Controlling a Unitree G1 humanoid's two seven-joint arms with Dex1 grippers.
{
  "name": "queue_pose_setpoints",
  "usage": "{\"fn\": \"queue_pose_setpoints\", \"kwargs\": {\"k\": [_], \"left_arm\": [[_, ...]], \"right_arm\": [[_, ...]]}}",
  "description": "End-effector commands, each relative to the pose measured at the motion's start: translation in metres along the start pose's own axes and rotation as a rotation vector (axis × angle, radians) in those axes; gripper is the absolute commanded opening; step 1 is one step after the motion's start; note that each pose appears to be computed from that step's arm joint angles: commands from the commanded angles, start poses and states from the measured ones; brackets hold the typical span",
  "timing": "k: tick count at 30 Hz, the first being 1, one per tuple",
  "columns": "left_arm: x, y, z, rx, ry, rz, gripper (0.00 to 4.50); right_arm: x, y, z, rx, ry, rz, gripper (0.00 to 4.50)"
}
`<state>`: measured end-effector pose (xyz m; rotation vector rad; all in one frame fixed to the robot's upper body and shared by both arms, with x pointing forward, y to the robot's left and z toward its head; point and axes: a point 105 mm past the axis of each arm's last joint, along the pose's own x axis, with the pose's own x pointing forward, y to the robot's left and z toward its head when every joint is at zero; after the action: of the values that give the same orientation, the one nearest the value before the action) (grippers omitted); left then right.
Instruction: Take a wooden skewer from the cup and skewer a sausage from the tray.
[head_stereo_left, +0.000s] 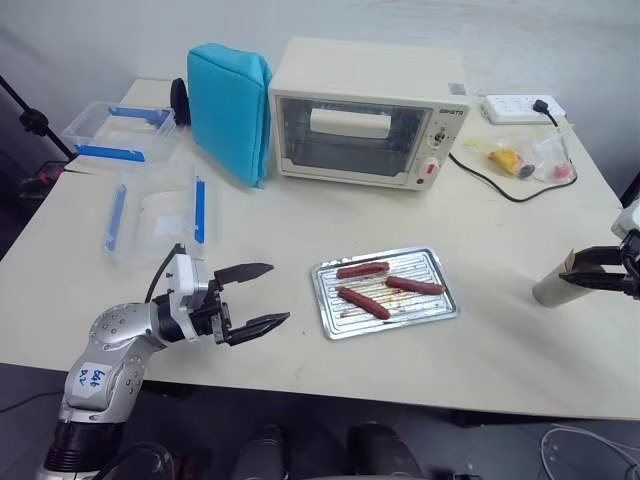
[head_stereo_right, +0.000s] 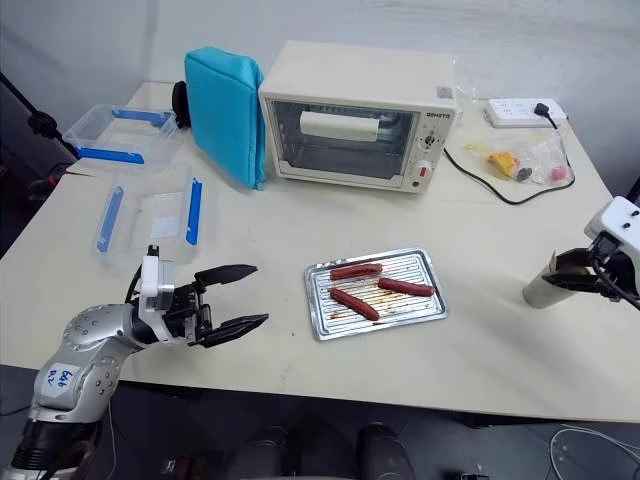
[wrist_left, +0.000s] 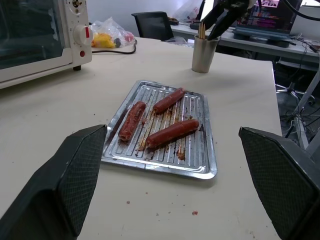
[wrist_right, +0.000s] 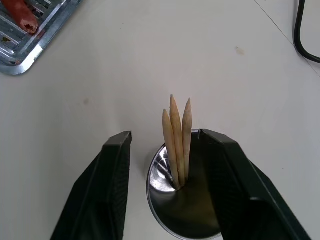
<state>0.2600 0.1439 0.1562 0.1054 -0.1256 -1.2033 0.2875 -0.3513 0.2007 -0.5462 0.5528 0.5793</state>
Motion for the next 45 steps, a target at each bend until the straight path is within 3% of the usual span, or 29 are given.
{"fn": "queue_pose_setpoints", "kwargs": {"k": [1, 4, 18, 26, 38, 41, 45], "left_arm": [[-0.001, 0.001, 0.009, 0.041, -0.019, 0.008, 4.5], [-0.002, 0.002, 0.009, 0.043, -0.019, 0.009, 4.5], [0.0, 0.002, 0.008, 0.044, -0.025, 0.008, 4.5], [0.001, 0.001, 0.008, 0.044, -0.028, 0.014, 4.5], [0.001, 0.001, 0.007, 0.04, -0.028, 0.014, 4.5], [0.0, 0.001, 0.007, 0.038, -0.026, 0.015, 4.5], [0.0, 0.001, 0.007, 0.036, -0.025, 0.014, 4.5]], "right_arm": [[-0.008, -0.005, 0.009, -0.014, -0.024, -0.03, 1.07], [-0.011, -0.005, 0.009, -0.014, -0.018, -0.032, 0.02], [-0.015, -0.004, 0.012, 0.04, -0.027, -0.019, 0.02], [-0.018, -0.003, 0.012, -0.034, -0.008, -0.008, 2.46], [-0.021, -0.003, 0.012, -0.003, 0.015, -0.034, 2.46], [-0.023, -0.001, 0.013, 0.007, 0.017, -0.031, 1.85], [-0.023, 0.002, 0.015, 0.021, 0.015, -0.036, 0.47]]}}
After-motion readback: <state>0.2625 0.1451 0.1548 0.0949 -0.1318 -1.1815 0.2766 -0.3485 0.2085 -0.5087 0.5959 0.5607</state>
